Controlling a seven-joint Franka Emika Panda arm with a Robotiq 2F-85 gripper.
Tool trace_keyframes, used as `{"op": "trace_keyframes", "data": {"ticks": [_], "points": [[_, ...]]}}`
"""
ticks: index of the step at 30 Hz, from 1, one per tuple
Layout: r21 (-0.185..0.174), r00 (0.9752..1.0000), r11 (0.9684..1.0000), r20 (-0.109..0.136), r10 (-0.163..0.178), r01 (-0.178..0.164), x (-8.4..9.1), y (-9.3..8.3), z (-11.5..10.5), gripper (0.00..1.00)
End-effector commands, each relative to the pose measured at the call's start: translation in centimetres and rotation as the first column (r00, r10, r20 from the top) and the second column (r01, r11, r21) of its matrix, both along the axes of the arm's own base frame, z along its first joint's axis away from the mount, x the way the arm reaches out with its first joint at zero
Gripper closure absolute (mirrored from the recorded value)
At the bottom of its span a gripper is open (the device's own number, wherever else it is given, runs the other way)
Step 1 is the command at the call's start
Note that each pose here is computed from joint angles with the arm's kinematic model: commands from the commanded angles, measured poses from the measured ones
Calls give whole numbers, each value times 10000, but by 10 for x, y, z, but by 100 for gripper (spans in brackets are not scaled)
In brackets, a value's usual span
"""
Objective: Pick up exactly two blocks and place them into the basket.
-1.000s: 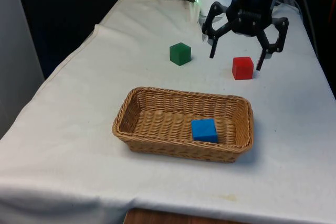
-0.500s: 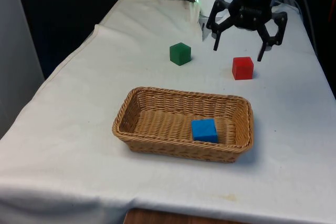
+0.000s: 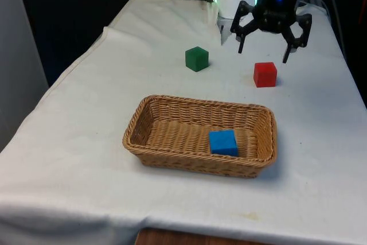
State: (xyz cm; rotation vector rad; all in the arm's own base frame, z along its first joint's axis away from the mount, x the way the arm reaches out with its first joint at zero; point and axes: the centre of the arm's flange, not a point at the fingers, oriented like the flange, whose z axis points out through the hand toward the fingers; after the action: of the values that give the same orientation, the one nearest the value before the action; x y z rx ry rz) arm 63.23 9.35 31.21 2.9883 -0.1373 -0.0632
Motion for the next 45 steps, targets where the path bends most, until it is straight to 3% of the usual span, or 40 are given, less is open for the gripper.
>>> {"op": "trace_keyframes", "data": {"ticks": [1,2,8,11,12,18,19,20,28,29,30,33,37,38,40,45], "points": [[105,10000,9999,49,-5,5,-7,1,1,0],[21,10000,10000,-37,7,-7,-3,0,-1,0],[241,9999,9997,-123,1,2,-27,2,-1,0],[217,9996,9998,-267,15,-9,-30,1,-3,0],[306,9998,9995,-184,7,-1,-36,2,-2,0],[463,9994,9989,-331,28,-13,-58,3,-5,0],[393,9990,9992,-452,55,-38,-57,2,-7,0],[495,9994,9988,-350,45,-28,-62,3,-6,0],[726,9990,9973,-432,90,-59,-92,4,-14,0],[606,9985,9981,-532,122,-89,-88,4,-14,0],[808,9991,9967,-400,105,-73,-98,5,-17,0],[943,9994,9955,-328,115,-83,-107,7,-21,0],[1056,9996,9943,-259,144,-116,-117,10,-32,0],[938,9993,9955,-340,174,-142,-116,9,-31,0],[1121,9996,9936,-222,182,-156,-124,12,-41,0],[1199,9995,9925,-163,271,-249,-133,13,-61,0]]}}
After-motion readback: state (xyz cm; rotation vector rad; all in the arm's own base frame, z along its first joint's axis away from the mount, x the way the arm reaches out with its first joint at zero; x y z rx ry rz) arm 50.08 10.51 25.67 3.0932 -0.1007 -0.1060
